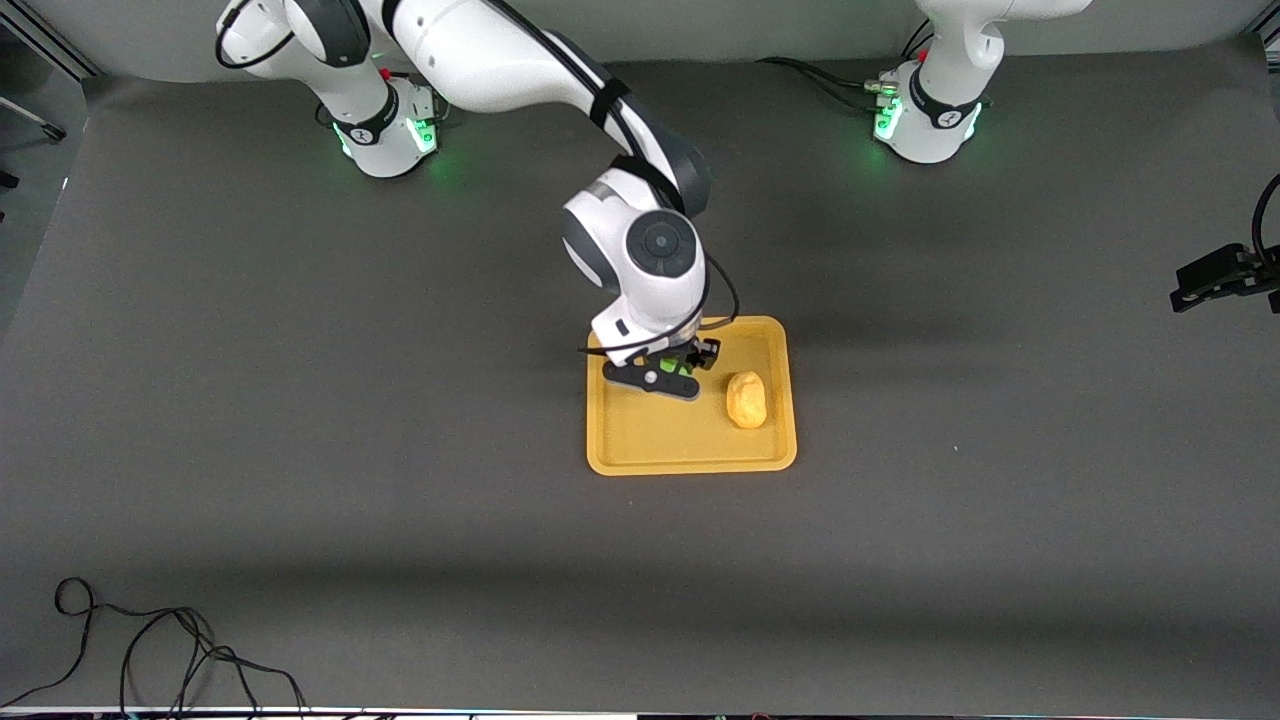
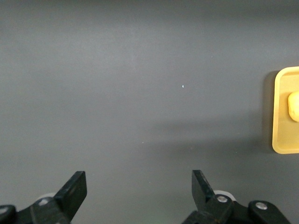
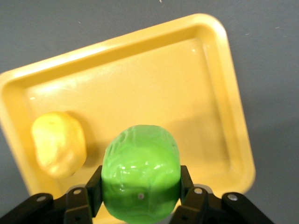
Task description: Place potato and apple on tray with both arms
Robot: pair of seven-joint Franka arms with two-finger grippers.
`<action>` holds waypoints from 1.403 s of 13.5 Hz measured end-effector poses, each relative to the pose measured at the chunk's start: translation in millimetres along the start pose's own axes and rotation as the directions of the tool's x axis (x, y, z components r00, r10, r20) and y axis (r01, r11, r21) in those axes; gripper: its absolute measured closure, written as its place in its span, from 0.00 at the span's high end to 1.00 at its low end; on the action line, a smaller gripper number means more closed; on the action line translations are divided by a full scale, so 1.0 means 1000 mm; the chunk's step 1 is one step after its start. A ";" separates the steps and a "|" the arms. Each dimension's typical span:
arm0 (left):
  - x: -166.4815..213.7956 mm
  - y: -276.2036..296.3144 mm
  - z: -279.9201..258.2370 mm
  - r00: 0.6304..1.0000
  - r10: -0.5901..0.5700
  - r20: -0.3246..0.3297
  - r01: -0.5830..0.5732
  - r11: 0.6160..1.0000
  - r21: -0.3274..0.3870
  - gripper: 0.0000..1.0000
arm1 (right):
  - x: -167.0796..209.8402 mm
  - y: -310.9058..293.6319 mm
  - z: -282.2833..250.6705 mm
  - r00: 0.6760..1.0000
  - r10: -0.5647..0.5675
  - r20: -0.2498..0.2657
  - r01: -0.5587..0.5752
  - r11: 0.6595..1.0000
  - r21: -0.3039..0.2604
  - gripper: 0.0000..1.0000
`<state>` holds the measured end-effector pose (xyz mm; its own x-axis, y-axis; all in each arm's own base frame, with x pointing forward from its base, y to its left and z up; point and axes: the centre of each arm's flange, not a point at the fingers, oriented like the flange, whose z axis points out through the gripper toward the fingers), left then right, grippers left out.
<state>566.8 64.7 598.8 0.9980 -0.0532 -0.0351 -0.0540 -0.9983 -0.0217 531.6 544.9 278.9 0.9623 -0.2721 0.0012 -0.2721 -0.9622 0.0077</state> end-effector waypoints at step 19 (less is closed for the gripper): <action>0.007 0.018 0.005 0.996 0.084 0.009 -0.084 0.996 0.000 1.00 | 0.037 0.027 -0.109 0.997 0.078 0.025 -0.080 0.995 0.066 1.00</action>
<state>572.8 46.7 592.8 0.9896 -0.1363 -0.0461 -0.1372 -0.9904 -0.0188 559.4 509.4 388.5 0.9378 -0.3466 -0.0228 -0.3473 -0.9359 -0.0582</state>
